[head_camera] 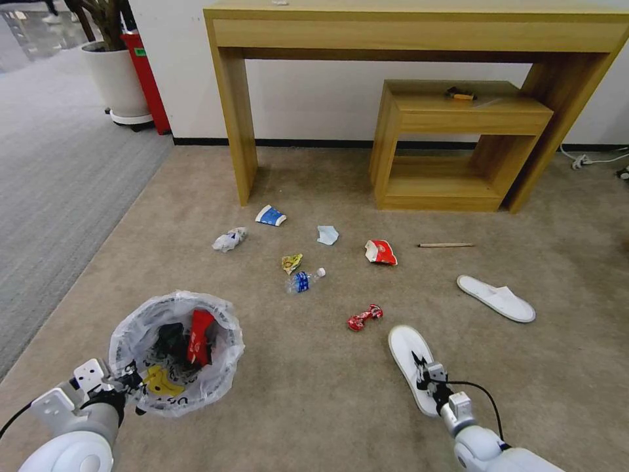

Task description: Pick up the trash bin and place the garbage on the floor into it.

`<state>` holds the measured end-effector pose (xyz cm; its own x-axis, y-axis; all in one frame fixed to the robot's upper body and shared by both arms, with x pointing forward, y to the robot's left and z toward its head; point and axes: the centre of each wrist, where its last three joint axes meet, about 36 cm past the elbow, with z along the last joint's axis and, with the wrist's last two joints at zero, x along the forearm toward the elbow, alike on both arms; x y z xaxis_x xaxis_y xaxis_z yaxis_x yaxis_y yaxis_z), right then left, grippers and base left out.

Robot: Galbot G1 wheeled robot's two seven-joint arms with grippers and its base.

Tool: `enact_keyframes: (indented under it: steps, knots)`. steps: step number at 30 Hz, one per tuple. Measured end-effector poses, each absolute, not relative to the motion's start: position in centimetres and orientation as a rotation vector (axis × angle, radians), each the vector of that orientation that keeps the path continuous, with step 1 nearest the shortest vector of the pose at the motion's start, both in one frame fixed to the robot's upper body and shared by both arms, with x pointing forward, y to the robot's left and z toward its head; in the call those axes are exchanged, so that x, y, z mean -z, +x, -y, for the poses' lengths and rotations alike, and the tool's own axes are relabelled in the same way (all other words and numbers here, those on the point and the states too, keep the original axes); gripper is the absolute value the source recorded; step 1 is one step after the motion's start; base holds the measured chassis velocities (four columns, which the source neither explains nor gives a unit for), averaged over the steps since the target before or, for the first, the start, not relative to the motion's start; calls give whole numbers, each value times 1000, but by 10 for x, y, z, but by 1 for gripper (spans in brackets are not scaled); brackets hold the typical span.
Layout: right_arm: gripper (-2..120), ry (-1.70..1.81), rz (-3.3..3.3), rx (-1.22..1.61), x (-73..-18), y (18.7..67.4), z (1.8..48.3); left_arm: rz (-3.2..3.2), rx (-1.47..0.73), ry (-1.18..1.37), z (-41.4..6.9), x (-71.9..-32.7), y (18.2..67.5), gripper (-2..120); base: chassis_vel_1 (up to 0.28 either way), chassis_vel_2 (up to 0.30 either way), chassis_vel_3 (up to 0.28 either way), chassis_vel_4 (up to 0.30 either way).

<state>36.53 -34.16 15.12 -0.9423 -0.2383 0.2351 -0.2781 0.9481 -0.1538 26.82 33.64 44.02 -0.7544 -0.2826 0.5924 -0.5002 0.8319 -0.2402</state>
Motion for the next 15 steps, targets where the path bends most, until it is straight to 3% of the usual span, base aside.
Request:
enact_keyframes:
  steps: [9,15]
  knots:
    - [0,542,3014,-200,-200,392,293,2440,-500,555,-332,-435,266,0,0,0,0,0]
    - [0,706,3099,-126,-262,407,241,2429,-464,529,-324,-429,264,0,0,0,0,0]
